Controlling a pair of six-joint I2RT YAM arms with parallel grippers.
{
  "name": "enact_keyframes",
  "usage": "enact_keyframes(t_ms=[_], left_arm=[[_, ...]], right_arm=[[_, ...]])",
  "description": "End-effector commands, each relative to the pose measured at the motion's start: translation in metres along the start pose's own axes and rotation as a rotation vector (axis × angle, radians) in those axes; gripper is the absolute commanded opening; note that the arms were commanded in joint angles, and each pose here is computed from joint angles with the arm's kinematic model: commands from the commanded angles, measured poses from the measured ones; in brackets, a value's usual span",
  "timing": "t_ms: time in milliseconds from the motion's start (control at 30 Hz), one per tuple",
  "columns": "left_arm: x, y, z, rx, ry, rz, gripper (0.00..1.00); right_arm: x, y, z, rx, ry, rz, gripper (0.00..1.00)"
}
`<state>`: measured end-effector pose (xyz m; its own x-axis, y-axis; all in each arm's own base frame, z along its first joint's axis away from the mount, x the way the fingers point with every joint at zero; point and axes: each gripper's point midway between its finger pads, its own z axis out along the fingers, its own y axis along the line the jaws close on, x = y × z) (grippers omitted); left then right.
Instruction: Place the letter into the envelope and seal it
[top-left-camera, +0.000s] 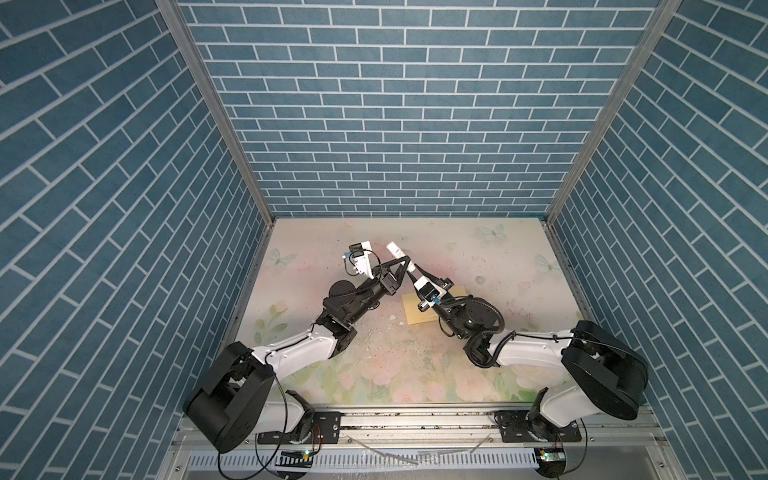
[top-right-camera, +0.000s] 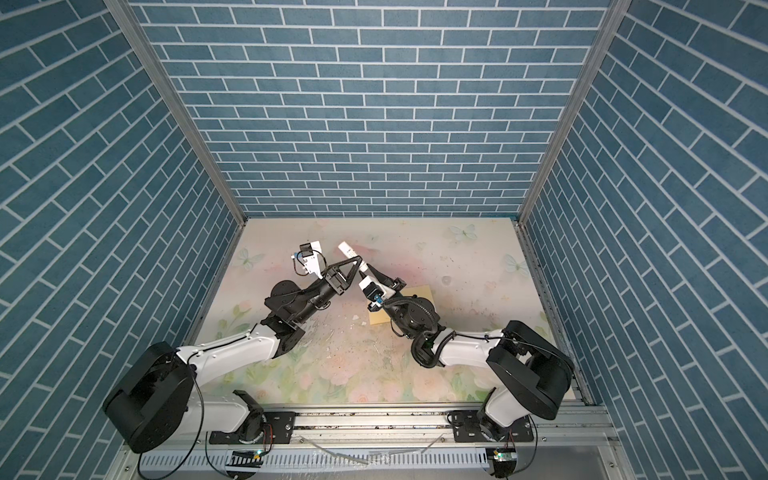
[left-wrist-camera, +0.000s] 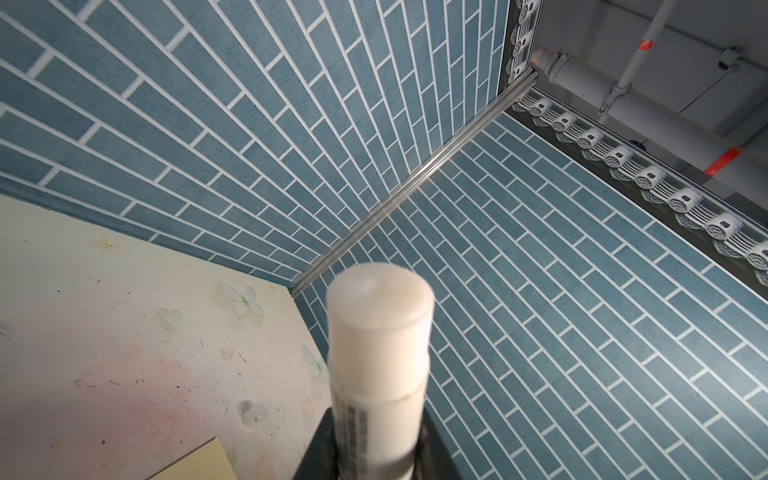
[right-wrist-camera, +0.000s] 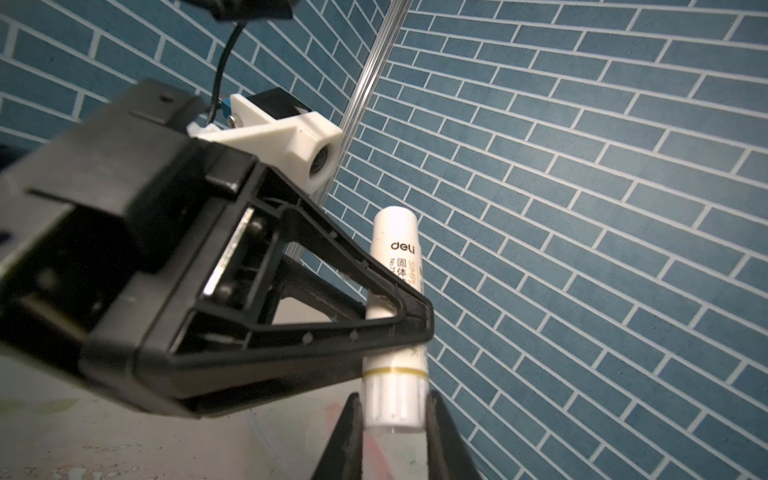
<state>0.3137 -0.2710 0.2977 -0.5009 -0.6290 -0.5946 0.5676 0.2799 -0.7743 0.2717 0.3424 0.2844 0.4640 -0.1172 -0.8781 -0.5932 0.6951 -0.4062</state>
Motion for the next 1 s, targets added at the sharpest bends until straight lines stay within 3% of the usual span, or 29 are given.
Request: enact_keyframes(t_ms=[0, 100, 200, 400, 500, 633, 767, 867, 967], left_arm=[[0.004, -0.005, 0.0, 0.028, 0.02, 0.012, 0.0], [0.005, -0.007, 0.001, 0.037, 0.024, 0.016, 0.0], [0.005, -0.008, 0.001, 0.048, 0.024, 0.017, 0.0], [0.004, -0.012, 0.002, 0.061, 0.023, 0.023, 0.0], [0.003, -0.013, 0.002, 0.061, 0.023, 0.031, 0.0], [0.003, -0.012, 0.001, 0.057, 0.023, 0.036, 0.0], [0.002, -0.012, 0.001, 0.051, 0.019, 0.034, 0.0], [0.001, -0.013, 0.002, 0.051, 0.017, 0.034, 0.0], [0.001, -0.013, 0.002, 0.049, 0.017, 0.029, 0.0]], right_arm=[[-0.044, -0.025, 0.004, -0.031, -0.125, 0.274, 0.0], [-0.046, -0.048, 0.005, -0.108, -0.142, 0.59, 0.0], [-0.051, -0.063, 0.009, -0.171, -0.155, 0.82, 0.0], [-0.051, -0.072, 0.02, -0.3, -0.165, 1.169, 0.0], [-0.051, -0.073, 0.023, -0.343, -0.178, 1.264, 0.0], [-0.049, -0.066, 0.025, -0.374, -0.145, 1.255, 0.01], [-0.045, -0.069, 0.017, -0.305, -0.14, 1.105, 0.23], [-0.043, -0.065, 0.006, -0.23, -0.123, 0.867, 0.42], [-0.036, -0.044, -0.005, -0.155, -0.071, 0.461, 0.57]])
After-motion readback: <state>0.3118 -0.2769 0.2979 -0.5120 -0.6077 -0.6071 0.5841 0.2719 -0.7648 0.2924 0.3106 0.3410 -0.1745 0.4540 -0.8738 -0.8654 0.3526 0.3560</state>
